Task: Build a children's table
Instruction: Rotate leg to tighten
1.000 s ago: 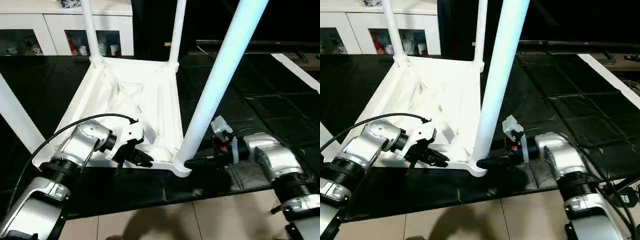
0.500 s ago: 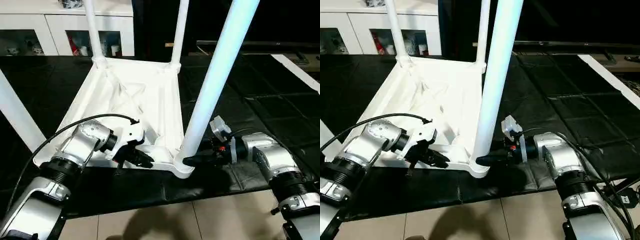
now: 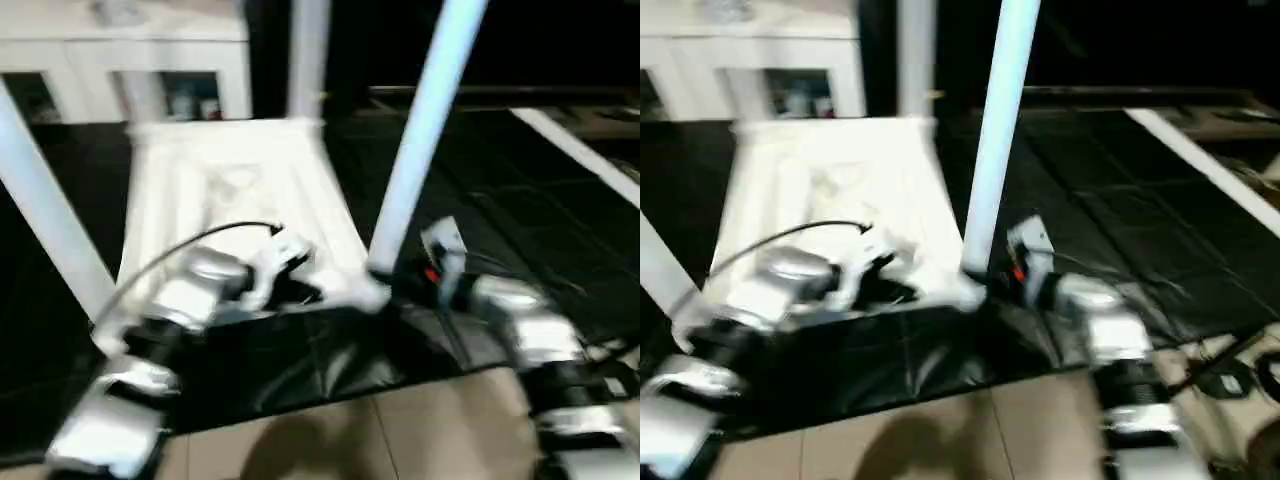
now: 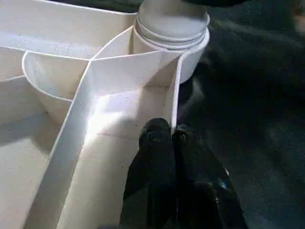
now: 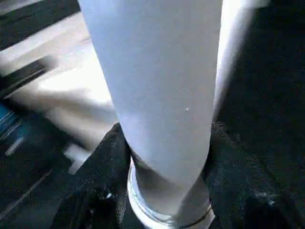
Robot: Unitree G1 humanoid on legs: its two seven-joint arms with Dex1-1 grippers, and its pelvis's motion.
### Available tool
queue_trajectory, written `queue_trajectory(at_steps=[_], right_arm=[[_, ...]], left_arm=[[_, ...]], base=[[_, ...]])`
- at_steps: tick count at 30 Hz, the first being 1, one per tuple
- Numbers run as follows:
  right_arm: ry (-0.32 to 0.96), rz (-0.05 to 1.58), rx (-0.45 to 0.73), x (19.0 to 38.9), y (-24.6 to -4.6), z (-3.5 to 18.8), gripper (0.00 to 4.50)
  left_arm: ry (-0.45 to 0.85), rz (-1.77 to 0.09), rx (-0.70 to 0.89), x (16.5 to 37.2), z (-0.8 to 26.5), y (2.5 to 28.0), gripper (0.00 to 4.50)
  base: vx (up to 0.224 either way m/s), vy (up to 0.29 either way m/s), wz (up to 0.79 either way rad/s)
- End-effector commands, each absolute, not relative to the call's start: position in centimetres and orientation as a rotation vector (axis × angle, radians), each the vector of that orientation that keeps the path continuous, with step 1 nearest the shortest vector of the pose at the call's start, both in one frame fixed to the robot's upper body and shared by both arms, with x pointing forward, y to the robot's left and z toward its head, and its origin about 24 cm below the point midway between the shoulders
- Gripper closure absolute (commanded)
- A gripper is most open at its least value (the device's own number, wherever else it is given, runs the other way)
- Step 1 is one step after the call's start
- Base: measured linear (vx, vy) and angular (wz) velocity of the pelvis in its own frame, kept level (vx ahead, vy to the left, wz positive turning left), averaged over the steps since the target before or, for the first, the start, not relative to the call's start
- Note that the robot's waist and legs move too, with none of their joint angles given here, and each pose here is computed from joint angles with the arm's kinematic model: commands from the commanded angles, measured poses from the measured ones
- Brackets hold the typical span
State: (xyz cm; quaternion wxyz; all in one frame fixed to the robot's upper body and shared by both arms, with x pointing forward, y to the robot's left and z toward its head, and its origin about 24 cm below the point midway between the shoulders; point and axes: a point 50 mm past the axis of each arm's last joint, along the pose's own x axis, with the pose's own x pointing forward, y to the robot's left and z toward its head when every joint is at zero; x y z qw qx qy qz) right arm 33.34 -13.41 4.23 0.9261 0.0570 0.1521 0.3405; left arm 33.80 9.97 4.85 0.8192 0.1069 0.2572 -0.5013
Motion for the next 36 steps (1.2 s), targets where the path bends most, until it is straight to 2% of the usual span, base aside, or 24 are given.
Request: queue_trajectory(at_steps=[1, 5, 7, 9, 13, 16, 19, 21, 24, 25, 26, 32, 36], right_arm=[[0.454, 0.748, 0.142, 32.8, -7.6, 2.2, 2.51], [0.472, 0.728, 0.179, 33.2, -6.4, 2.4, 2.51], [0.466, 0.725, 0.156, 33.3, -6.0, 2.6, 2.51], [0.451, 0.733, 0.145, 33.3, -5.9, 2.8, 1.98], [0.400, 0.762, 0.118, 33.2, -6.2, 3.1, 1.75], [0.375, 0.783, 0.113, 33.1, -6.5, 3.1, 1.37], [0.364, 0.893, 0.091, 32.2, -8.5, 3.0, 1.22], [0.362, 0.946, 0.079, 31.7, -9.3, 3.0, 0.89], [0.352, 1.011, 0.060, 31.2, -11.3, 3.5, 0.80], [0.350, 1.016, 0.059, 31.1, -11.3, 3.5, 0.61], [0.332, 1.086, 0.042, 30.7, -12.3, 4.0, 0.45], [0.323, 1.256, 0.003, 29.9, -15.2, 5.6, 0.09], [0.341, 1.302, -0.055, 30.1, -16.2, 6.2, 0.09]], left_arm=[[0.437, -1.062, 0.147, 34.2, 6.3, 4.7, 4.50], [0.413, -1.025, 0.154, 34.3, 6.5, 3.7, 4.50], [0.413, -1.024, 0.154, 34.3, 6.5, 3.7, 4.50], [0.416, -1.023, 0.156, 34.3, 6.5, 4.0, 4.50], [0.421, -1.029, 0.177, 34.4, 6.5, 5.1, 4.50], [0.420, -1.036, 0.191, 34.4, 6.4, 5.6, 4.50], [0.419, -1.103, 0.256, 34.2, 6.4, 7.1, 4.50], [0.426, -1.141, 0.298, 34.0, 6.3, 7.8, 4.50], [0.447, -1.189, 0.331, 33.8, 6.1, 9.0, 4.50], [0.448, -1.191, 0.332, 33.7, 6.1, 9.1, 4.50], [0.461, -1.215, 0.348, 33.6, 6.1, 9.8, 4.50], [0.470, -1.386, 0.434, 32.7, 6.3, 11.7, 4.50], [0.500, -1.508, 0.433, 31.9, 6.5, 12.4, 4.50]], base=[[0.000, 0.000, 0.00], [0.000, 0.000, 0.00], [0.000, 0.000, 0.00], [0.000, 0.000, 0.00], [0.000, 0.000, 0.00], [0.000, 0.000, 0.00], [0.000, 0.000, 0.00], [0.000, 0.000, 0.00], [0.000, 0.000, 0.00], [0.000, 0.000, 0.00], [0.000, 0.000, 0.00], [0.000, 0.000, 0.00], [0.000, 0.000, 0.00]])
